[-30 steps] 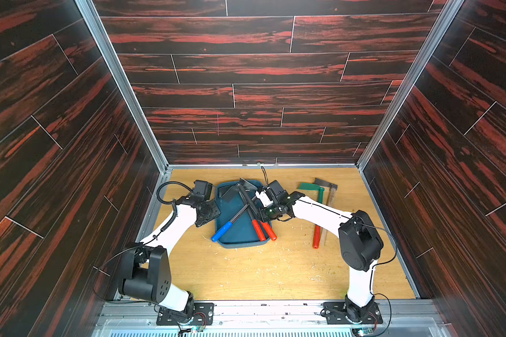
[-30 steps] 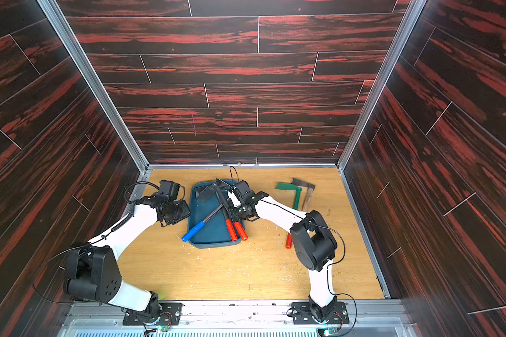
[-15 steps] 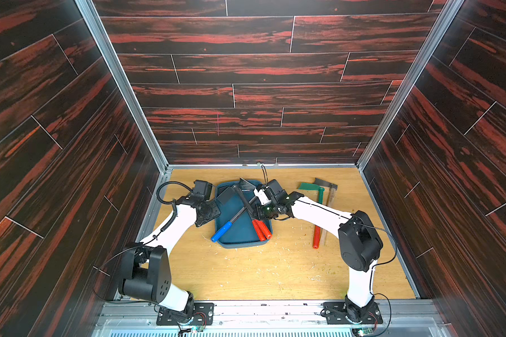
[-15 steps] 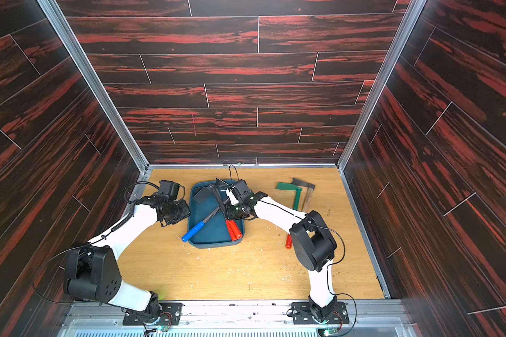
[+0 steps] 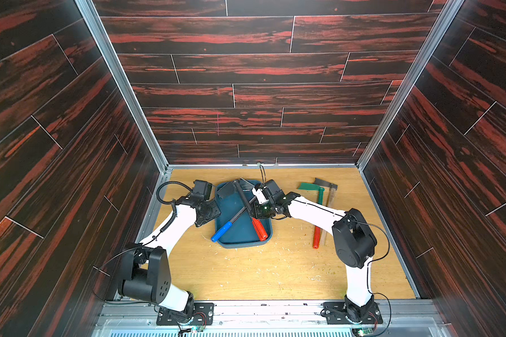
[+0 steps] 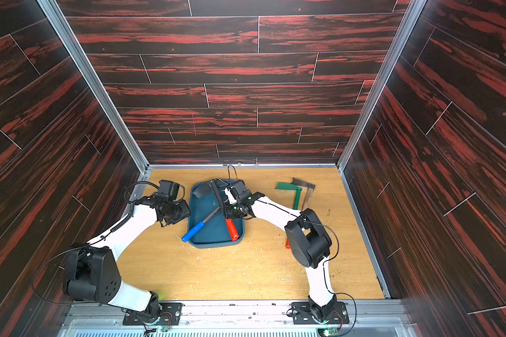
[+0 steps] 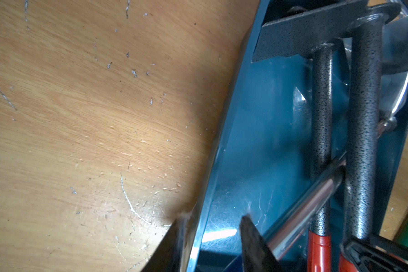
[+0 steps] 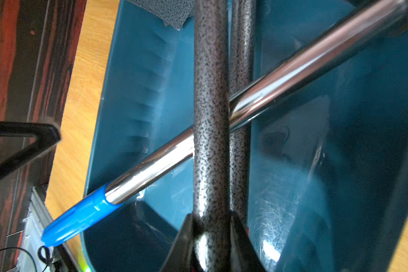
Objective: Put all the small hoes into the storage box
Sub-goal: Place the hoe in the storage box.
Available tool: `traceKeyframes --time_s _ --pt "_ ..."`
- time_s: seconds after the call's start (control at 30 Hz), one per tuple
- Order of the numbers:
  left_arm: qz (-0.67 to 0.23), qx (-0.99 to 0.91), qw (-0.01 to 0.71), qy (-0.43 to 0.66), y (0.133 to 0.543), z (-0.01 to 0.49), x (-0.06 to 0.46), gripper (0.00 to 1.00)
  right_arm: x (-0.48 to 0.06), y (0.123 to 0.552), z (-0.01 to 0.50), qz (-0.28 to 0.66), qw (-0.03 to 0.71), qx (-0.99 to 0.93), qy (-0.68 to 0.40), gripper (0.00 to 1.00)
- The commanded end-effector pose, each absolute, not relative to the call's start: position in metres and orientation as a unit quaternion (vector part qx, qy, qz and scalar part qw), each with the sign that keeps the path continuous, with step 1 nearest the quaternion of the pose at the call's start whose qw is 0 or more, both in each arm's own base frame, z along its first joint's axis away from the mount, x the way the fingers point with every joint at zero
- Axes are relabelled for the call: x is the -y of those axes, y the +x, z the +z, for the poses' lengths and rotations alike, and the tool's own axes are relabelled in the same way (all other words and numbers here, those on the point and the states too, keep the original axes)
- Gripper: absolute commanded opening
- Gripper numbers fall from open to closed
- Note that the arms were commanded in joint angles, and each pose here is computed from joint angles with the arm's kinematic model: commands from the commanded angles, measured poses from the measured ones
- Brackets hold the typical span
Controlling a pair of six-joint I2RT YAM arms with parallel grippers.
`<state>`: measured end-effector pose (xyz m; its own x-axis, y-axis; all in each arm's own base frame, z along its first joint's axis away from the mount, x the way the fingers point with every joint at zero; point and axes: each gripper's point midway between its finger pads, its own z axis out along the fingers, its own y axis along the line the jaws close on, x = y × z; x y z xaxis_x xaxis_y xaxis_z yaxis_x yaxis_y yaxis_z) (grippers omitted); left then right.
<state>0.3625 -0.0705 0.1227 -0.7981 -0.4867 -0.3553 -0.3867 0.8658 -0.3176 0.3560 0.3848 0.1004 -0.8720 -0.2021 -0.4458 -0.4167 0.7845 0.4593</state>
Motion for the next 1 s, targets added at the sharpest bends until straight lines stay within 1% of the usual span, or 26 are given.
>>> traceKeyframes --time_s 0.0,0.07,0.2,0.27,0.37,0.6,0.73,0.87,0.97 --pt "-0.118 -0.935 0.242 -0.23 0.363 0.146 0.067 0.47 -0.383 0.35 0.083 0.256 0.174 -0.934 -0.178 0.28" --pt "-0.114 -0.935 0.245 -0.23 0.362 0.148 0.065 0.51 -0.379 0.35 0.085 0.25 0.178 -0.935 -0.178 0.32" --pt "-0.109 -0.934 0.252 -0.228 0.363 0.152 0.063 0.56 -0.372 0.351 0.099 0.238 0.195 -0.934 -0.18 0.38" --pt "-0.108 -0.933 0.256 -0.228 0.364 0.156 0.062 0.57 -0.367 0.351 0.11 0.233 0.208 -0.932 -0.182 0.43" --pt "-0.107 -0.932 0.265 -0.225 0.366 0.163 0.062 0.58 -0.361 0.352 0.126 0.226 0.227 -0.929 -0.184 0.45" --pt "-0.092 -0.93 0.291 -0.204 0.371 0.192 0.065 0.59 -0.356 0.357 0.167 0.23 0.27 -0.917 -0.183 0.46" --pt "-0.091 -0.93 0.31 -0.175 0.379 0.215 0.082 0.59 -0.345 0.363 0.191 0.239 0.295 -0.911 -0.163 0.46" --pt "-0.091 -0.932 0.325 -0.134 0.396 0.234 0.116 0.59 -0.305 0.377 0.215 0.26 0.324 -0.904 -0.098 0.46" --pt "-0.094 -0.938 0.32 -0.096 0.407 0.239 0.148 0.59 -0.261 0.387 0.219 0.241 0.343 -0.907 -0.045 0.46"
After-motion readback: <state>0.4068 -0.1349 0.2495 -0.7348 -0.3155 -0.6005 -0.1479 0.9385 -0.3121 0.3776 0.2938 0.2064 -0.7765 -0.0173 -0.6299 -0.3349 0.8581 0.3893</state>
